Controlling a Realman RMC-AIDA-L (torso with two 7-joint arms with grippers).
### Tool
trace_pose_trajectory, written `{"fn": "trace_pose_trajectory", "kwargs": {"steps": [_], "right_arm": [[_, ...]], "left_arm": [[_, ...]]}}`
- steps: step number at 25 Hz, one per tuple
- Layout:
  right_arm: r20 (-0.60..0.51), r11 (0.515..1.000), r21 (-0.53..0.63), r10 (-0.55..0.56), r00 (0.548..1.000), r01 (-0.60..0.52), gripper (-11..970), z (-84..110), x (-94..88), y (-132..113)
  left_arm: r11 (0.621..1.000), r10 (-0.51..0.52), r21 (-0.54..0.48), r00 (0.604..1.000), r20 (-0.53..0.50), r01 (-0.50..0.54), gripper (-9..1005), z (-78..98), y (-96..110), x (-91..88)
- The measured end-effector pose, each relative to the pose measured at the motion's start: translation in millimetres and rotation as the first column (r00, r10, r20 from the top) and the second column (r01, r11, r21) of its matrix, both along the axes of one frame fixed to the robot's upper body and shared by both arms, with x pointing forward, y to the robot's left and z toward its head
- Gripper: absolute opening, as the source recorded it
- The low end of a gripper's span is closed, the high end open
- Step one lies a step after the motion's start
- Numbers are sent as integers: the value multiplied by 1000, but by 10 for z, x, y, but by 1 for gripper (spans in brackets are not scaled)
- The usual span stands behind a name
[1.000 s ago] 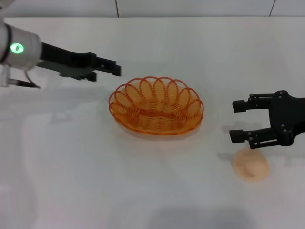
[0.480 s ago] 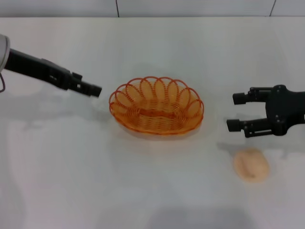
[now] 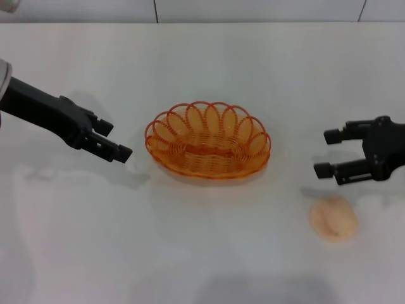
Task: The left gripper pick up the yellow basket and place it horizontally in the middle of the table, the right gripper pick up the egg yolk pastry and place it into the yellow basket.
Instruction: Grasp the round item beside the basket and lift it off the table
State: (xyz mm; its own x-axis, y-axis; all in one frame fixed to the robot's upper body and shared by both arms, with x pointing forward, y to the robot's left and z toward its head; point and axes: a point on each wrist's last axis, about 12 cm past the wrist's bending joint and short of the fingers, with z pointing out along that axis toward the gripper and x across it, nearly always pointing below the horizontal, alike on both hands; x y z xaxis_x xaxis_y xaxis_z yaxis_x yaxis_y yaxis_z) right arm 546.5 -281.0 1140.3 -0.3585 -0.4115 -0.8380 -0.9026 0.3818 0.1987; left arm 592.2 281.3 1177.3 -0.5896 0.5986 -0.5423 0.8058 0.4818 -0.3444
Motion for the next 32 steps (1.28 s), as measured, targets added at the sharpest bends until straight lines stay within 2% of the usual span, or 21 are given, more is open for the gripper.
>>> {"fn": "trace_pose_trajectory", "kwargs": {"steps": [5,15,25,32], "right_arm": [[-5,997,-68,31,1000,-31,770,-3,-68,-15],[-40,992,-120,44,998,-49,765,-108,-221,-85],[-64,984,-170,32,997,-43,760,-190,-241,-116],[-75,976,-212,41,996,-56,756,-160,-225,-91]], "left_arm": [[1000,9,4,1000,27,-9,879,-10,-5,23],[999,33,-18,998,60,-32,878,-60,-91,57],[999,38,-35,997,60,-36,878,-97,-196,63],[998,44,-37,998,52,-42,878,-105,-210,62]]}}
